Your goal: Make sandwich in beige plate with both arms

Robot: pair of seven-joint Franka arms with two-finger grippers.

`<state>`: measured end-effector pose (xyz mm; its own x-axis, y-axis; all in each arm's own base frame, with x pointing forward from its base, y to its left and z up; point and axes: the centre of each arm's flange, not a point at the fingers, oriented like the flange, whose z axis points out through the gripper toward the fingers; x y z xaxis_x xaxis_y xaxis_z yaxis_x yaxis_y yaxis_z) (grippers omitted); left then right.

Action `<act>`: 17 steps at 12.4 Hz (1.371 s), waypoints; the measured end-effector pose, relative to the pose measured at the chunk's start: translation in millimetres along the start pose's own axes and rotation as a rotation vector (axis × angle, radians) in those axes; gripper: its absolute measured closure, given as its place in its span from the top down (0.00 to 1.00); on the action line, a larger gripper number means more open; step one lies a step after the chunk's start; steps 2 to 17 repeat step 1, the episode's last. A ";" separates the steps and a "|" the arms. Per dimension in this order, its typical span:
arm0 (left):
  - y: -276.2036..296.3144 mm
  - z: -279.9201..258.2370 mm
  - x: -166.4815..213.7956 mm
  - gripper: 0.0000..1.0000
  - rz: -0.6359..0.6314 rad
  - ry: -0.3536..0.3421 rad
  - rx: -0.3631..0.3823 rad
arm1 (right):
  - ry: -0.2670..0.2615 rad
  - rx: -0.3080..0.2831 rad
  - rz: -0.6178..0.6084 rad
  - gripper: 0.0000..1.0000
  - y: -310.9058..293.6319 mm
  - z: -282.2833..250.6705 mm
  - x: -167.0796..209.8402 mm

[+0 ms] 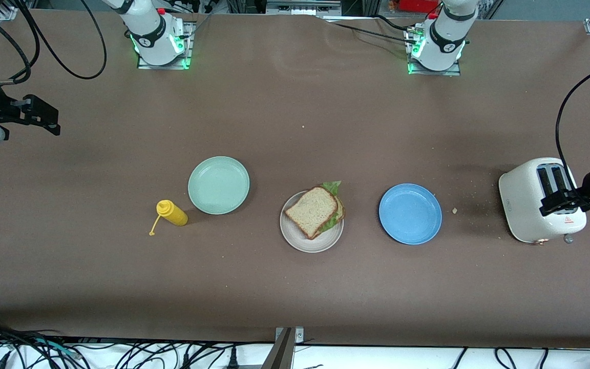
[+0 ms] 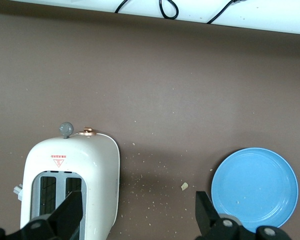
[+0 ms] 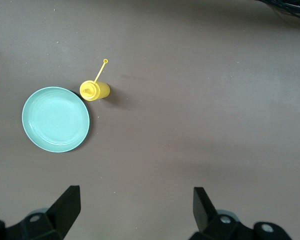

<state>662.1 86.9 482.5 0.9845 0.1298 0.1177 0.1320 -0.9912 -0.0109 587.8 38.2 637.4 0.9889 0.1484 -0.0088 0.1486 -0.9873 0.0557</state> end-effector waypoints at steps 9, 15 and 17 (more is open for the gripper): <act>0.0 -0.1 0.0 1.00 0.000 0.000 0.000 | 0.000 0.000 0.000 1.00 0.0 0.0 0.0; 0.0 -0.1 0.0 1.00 0.000 0.000 0.000 | 0.000 0.000 0.000 1.00 0.0 0.0 0.0; 0.0 -0.1 0.0 1.00 0.000 0.000 0.000 | 0.000 0.000 0.000 1.00 0.0 0.0 0.0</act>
